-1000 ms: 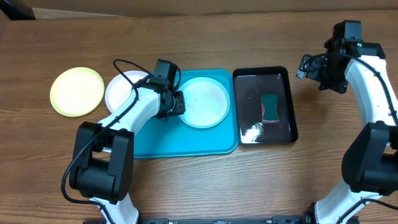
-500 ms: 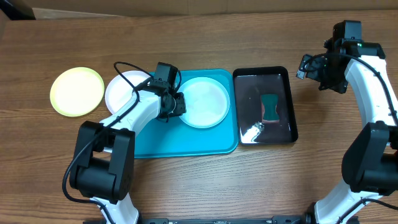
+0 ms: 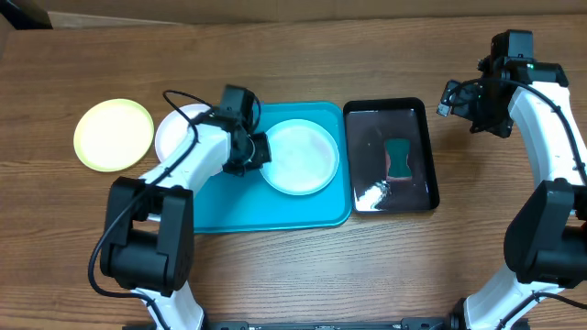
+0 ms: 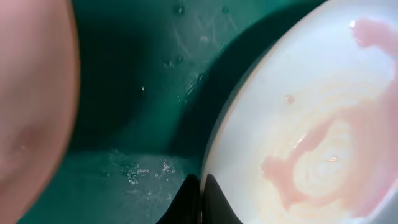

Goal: Clean dirty plates on tray and stack at the side
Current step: 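Lift the light-blue plate with the left gripper and swing it up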

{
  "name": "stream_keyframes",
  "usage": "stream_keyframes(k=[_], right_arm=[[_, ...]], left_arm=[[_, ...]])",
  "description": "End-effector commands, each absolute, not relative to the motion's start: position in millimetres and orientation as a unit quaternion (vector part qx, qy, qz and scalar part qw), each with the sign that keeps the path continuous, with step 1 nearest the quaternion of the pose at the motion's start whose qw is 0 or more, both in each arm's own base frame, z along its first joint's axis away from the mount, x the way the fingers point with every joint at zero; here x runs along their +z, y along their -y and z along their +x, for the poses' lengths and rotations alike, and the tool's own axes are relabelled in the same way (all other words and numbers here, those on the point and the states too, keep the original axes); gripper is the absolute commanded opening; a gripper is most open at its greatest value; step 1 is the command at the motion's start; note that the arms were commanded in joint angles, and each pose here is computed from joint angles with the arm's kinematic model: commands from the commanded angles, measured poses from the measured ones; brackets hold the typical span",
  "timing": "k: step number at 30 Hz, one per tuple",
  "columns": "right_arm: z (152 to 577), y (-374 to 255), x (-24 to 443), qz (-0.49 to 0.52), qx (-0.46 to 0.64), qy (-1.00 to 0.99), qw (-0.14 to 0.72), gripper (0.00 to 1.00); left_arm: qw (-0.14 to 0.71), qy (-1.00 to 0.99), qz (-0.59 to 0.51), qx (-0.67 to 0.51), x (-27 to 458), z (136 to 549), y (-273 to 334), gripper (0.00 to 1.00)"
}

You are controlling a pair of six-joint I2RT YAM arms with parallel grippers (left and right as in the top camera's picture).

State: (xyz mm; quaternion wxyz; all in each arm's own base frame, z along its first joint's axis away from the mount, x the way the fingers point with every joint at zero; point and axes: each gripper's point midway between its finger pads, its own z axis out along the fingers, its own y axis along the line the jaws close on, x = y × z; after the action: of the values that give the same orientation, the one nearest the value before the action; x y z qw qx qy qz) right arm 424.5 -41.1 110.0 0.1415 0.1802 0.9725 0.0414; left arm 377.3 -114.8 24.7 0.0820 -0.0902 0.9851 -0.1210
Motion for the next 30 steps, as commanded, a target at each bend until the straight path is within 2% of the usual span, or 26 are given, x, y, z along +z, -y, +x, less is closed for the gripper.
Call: stream_keyframes(k=[1, 9, 16, 30], right_arm=[[426.4, 39.1, 114.0, 0.179, 0.043, -0.972, 0.147, 1.0], [426.4, 39.1, 114.0, 0.179, 0.043, -0.972, 0.147, 1.0], [426.4, 39.1, 114.0, 0.179, 0.043, -0.972, 0.147, 1.0], [426.4, 39.1, 114.0, 0.179, 0.043, -0.972, 0.147, 1.0]], left_arm=[[0.091, -0.978, -0.077, -0.172, 45.0, 395.2, 119.7, 0.04], [0.115, -0.975, -0.065, -0.177, 79.8, 415.5, 118.0, 0.04], [0.155, -0.97, -0.027, -0.186, 119.1, 432.7, 149.6, 0.04], [0.277, -0.959, 0.043, -0.044, 158.9, 433.3, 224.0, 0.04]])
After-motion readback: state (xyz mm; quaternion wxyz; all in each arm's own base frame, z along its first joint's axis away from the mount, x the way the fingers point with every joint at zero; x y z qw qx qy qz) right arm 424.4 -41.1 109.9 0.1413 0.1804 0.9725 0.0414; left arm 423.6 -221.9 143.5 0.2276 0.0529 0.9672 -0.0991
